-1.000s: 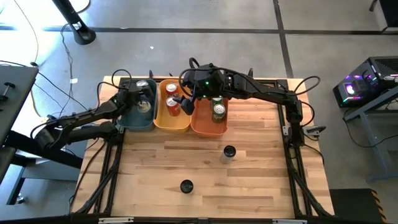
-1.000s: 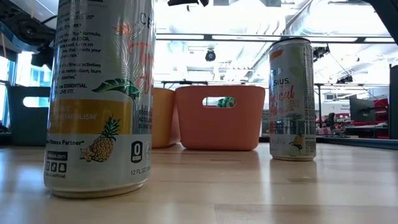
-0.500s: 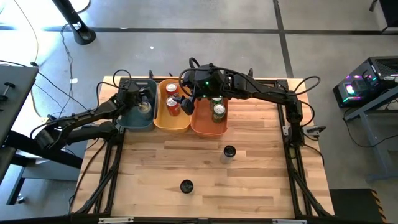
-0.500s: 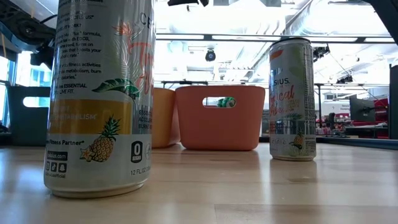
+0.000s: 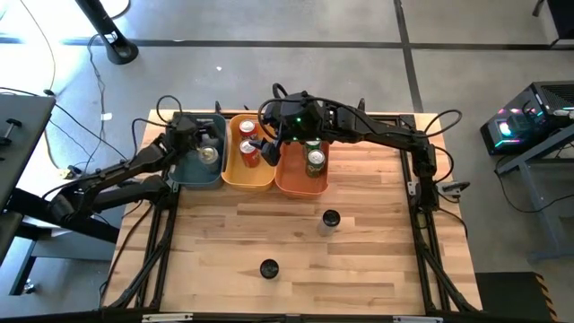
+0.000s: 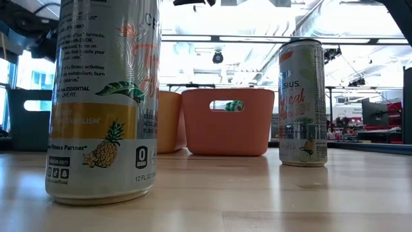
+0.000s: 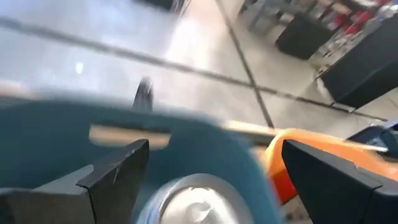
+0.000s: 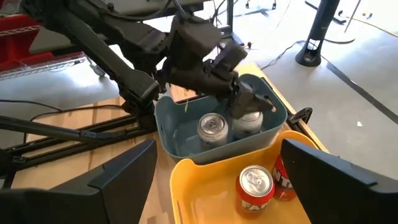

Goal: Sort soda cans
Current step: Move the top black soda can to the right of the orange bin

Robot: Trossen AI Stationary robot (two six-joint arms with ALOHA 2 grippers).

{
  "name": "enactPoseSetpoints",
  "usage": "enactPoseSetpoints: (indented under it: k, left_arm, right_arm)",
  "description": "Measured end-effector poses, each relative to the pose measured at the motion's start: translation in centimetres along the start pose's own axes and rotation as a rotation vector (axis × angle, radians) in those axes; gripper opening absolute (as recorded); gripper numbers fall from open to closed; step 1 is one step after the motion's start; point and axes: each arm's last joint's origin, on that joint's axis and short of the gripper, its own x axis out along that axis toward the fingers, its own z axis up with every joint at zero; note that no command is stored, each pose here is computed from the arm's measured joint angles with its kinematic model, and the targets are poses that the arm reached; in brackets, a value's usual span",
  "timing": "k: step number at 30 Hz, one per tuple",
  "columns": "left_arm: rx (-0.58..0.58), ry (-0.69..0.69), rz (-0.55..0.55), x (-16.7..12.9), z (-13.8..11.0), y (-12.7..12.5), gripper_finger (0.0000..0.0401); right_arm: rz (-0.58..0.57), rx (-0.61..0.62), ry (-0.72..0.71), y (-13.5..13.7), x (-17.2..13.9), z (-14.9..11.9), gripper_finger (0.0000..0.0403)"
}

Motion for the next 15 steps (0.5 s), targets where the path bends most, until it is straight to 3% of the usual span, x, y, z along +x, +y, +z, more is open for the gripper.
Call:
enactPoseSetpoints:
  k: [6,10,15]
  left_arm:
    - [0.093,-0.108,-0.066,-1.2,3.4,-1.8,0.0360]
    - [0.101,-0.081,-0.283,-2.3,5.4,-3.6,0.0360]
    - [0.132,0.000,-0.539,-3.7,5.7,-5.9,0.0357]
  right_arm:
    - [0.002,-0.054,-0.016,0.0,0.0,0.2,0.0337]
    - [-0.024,-0.092,-0.020,-0.3,-0.4,0.4,0.0337]
    - [-0.065,-0.079,-0.057,-1.2,-3.0,1.4,0.0336]
